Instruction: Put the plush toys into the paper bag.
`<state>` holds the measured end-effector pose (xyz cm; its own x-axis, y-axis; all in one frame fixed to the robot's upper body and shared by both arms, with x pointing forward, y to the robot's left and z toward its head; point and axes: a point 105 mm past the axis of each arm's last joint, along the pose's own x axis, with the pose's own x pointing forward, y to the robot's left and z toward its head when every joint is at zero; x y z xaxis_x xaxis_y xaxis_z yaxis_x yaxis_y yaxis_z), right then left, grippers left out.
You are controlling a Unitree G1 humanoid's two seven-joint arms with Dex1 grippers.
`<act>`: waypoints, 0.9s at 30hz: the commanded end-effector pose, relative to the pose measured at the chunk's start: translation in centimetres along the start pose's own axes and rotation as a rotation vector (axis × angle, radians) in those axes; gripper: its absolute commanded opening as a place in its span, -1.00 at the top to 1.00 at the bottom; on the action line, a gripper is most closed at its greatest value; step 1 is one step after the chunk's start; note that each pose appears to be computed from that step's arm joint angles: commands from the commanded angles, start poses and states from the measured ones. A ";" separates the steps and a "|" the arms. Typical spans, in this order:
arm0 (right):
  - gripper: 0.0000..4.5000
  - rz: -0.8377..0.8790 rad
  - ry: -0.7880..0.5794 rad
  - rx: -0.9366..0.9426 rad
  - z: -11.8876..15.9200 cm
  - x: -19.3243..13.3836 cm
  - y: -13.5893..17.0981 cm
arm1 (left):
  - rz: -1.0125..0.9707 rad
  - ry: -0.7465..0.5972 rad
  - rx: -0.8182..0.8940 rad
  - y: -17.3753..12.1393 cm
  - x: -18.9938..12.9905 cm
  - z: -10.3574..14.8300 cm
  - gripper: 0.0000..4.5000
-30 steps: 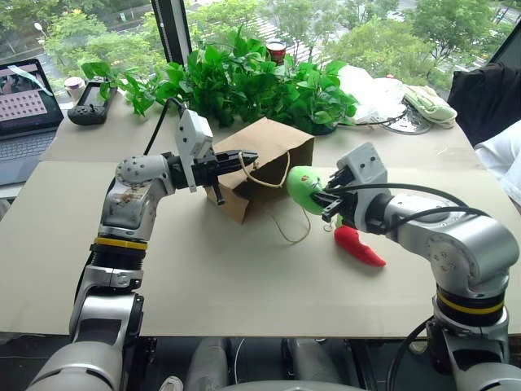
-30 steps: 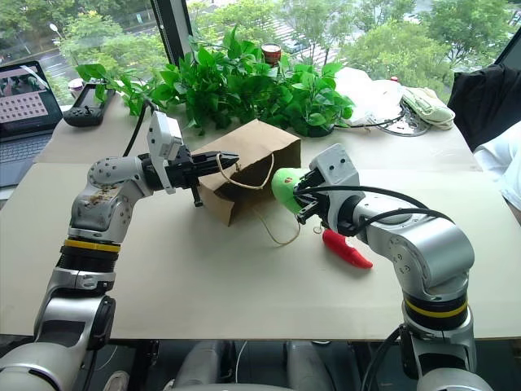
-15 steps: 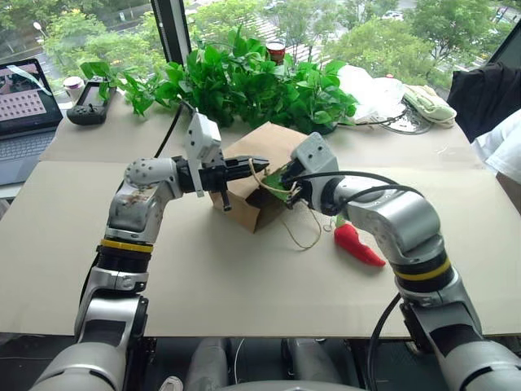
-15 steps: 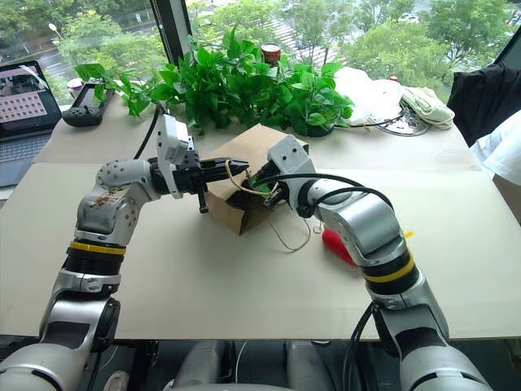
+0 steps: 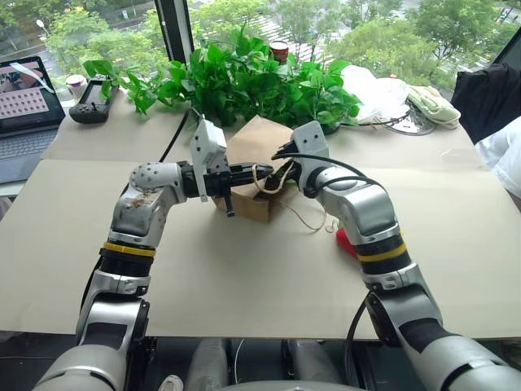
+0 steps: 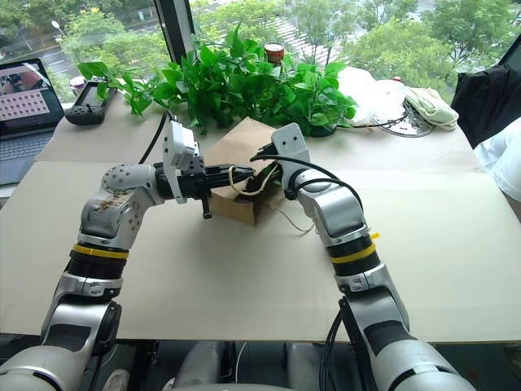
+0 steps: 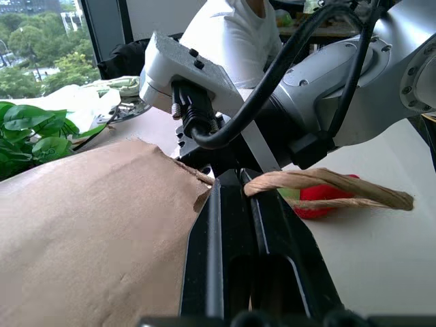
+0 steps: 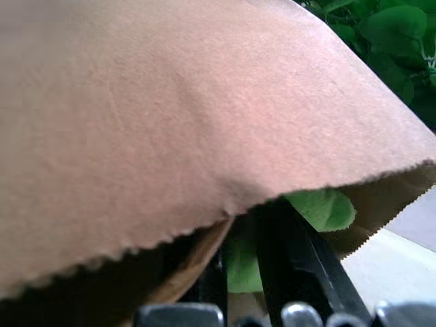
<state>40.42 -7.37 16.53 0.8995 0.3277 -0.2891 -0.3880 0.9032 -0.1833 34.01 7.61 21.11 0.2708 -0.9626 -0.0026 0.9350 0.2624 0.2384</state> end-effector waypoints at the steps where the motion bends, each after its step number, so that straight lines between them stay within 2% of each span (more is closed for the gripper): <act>1: 0.01 0.034 -0.072 0.051 1.8 -1.4 -0.2 | -0.007 -0.025 0.046 0.0 0.0 1.3 1.00; 4: -0.44 0.084 -0.093 0.094 2.3 -2.6 -0.4 | -0.003 -0.022 0.048 0.1 -0.1 1.2 1.00; 9: -0.44 0.124 -0.110 0.124 2.5 -5.4 -1.8 | 0.000 -0.019 0.051 0.2 -0.2 1.2 1.00; 12: -0.44 0.167 -0.104 0.079 2.2 -8.2 -2.9 | -0.003 -0.013 0.053 0.2 -0.5 1.2 1.00; 15: -0.44 0.204 -0.007 0.003 0.3 -10.7 -3.6 | -0.027 -0.001 0.052 0.1 -1.0 1.2 1.00; 21: -0.44 0.179 0.176 -0.037 -4.0 -13.1 -5.3 | -0.061 0.026 0.049 -0.1 -1.6 0.9 1.00; 27: -0.44 0.211 0.323 -0.076 -7.8 -14.4 -4.5 | -0.069 0.040 0.048 0.0 -2.0 0.7 1.00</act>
<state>28.17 -18.79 13.88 0.6973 0.3764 -0.6100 -0.5550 0.8220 -0.1273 33.48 9.36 20.70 0.2253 -0.9709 -0.0818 0.9480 0.1991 0.2482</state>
